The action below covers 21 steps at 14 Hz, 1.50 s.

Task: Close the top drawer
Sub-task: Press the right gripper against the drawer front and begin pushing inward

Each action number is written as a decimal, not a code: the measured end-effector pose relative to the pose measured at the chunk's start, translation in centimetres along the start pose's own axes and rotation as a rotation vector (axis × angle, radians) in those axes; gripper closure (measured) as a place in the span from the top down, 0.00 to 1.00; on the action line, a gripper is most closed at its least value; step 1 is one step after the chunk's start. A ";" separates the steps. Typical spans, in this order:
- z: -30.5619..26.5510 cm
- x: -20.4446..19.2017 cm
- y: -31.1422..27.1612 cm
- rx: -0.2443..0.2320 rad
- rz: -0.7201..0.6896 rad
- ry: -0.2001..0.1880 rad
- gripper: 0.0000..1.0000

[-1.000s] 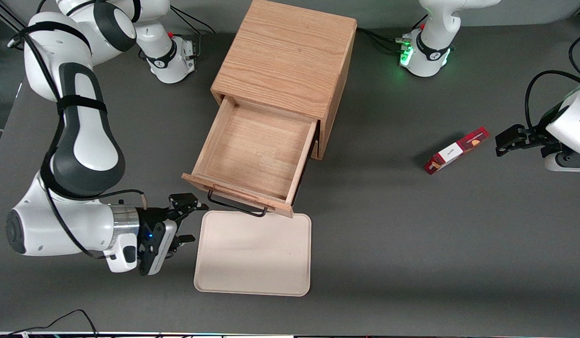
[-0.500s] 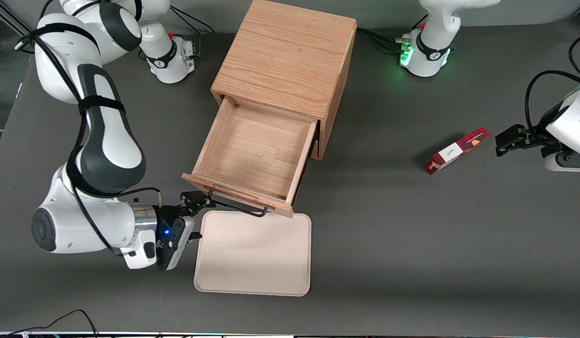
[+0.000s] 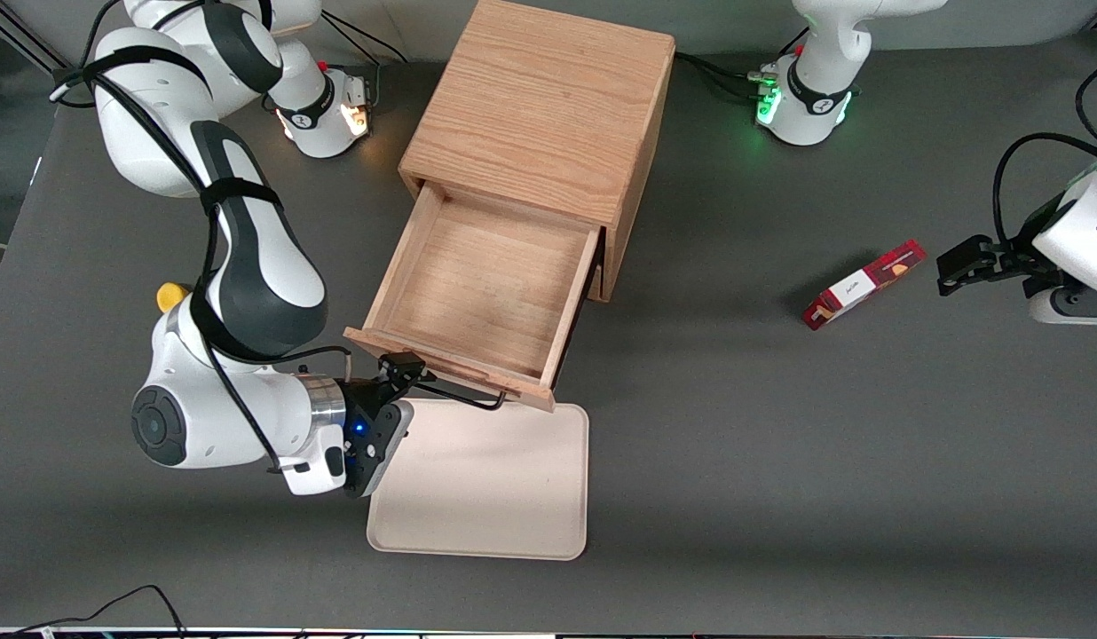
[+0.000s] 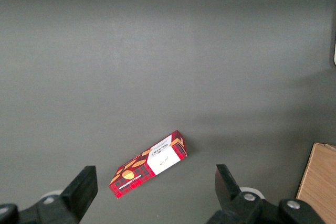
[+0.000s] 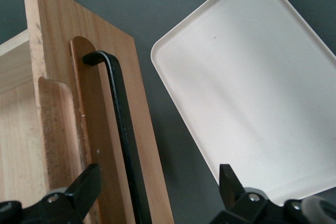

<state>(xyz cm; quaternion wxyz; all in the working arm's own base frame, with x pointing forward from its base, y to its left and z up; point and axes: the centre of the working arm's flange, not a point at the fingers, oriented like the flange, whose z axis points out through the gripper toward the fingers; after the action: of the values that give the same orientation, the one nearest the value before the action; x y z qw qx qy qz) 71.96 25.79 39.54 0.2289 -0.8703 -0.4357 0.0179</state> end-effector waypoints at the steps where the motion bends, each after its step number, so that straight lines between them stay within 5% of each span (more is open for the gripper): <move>1: 0.3 0.0 0.2 0.002 0.002 -0.002 1.00; 21: 3.7 1.7 -1.5 0.059 0.197 -0.006 1.00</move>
<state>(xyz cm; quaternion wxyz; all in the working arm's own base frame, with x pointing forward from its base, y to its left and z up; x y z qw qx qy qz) 71.05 29.22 37.15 0.2503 -0.9018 -0.3478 0.0558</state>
